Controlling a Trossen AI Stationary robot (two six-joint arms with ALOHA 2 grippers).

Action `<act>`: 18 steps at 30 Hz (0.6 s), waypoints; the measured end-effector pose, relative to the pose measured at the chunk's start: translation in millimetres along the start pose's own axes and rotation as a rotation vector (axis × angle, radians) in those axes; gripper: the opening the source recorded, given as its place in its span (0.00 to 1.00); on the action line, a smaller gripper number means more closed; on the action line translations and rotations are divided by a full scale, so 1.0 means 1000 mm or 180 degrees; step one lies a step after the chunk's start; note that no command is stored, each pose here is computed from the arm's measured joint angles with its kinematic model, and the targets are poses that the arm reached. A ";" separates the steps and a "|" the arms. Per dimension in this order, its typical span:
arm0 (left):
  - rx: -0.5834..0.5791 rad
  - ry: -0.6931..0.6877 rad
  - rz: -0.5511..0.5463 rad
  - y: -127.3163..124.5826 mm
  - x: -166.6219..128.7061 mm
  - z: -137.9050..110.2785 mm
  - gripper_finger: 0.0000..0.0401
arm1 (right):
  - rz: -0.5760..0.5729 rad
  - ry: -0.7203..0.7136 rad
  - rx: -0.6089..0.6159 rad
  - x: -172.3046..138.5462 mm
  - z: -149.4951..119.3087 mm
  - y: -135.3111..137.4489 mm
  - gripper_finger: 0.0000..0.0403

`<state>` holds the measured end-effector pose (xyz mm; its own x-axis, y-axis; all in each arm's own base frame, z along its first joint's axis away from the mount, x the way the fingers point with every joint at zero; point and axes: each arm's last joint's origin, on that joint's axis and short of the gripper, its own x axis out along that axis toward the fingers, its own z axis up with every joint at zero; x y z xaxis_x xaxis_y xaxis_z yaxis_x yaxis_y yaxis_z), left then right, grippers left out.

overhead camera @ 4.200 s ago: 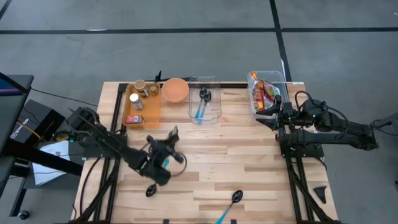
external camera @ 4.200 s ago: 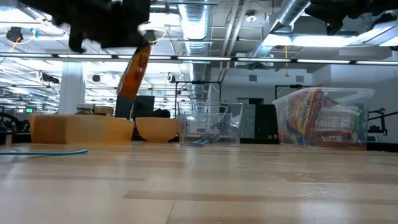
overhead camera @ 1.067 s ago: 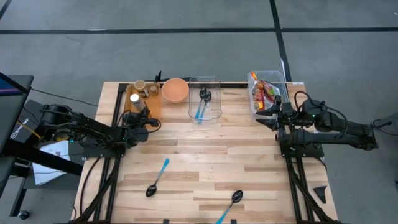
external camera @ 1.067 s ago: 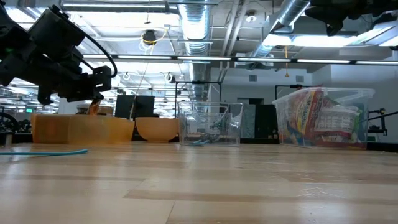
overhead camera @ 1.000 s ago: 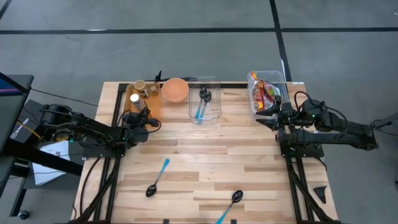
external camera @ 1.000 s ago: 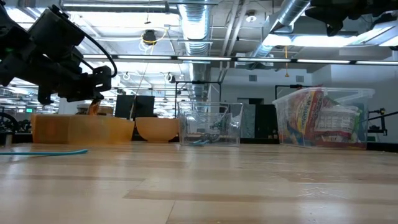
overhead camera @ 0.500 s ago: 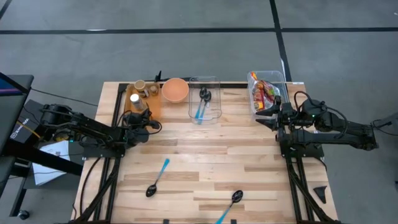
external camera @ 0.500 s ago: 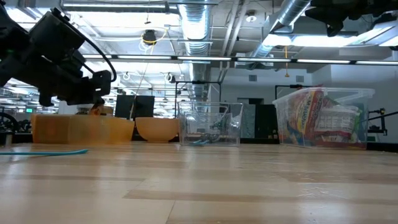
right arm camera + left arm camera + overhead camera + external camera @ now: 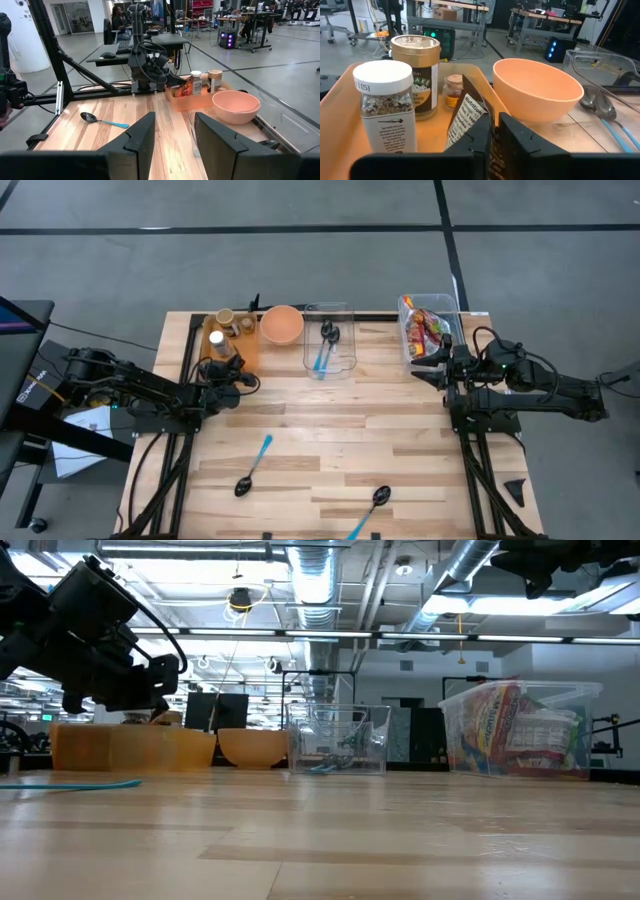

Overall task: Pick & Place Food Item
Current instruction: Put the orange seasoning pack into the orange bin, then adjust the orange bin on the table

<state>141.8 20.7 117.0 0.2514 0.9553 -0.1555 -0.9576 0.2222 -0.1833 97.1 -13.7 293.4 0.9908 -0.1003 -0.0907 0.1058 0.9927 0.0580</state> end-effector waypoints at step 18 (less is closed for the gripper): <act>0.0020 -0.0413 0.0125 -0.004 -0.012 0.005 0.47 | 0.0002 0.0001 0.0000 0.000 0.000 0.000 0.33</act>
<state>141.5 8.9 124.0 0.1939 0.9804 -0.0355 -0.9673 0.1850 -0.1733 97.1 -13.7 293.3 0.9908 -0.0996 -0.0911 0.1052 0.9928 0.0580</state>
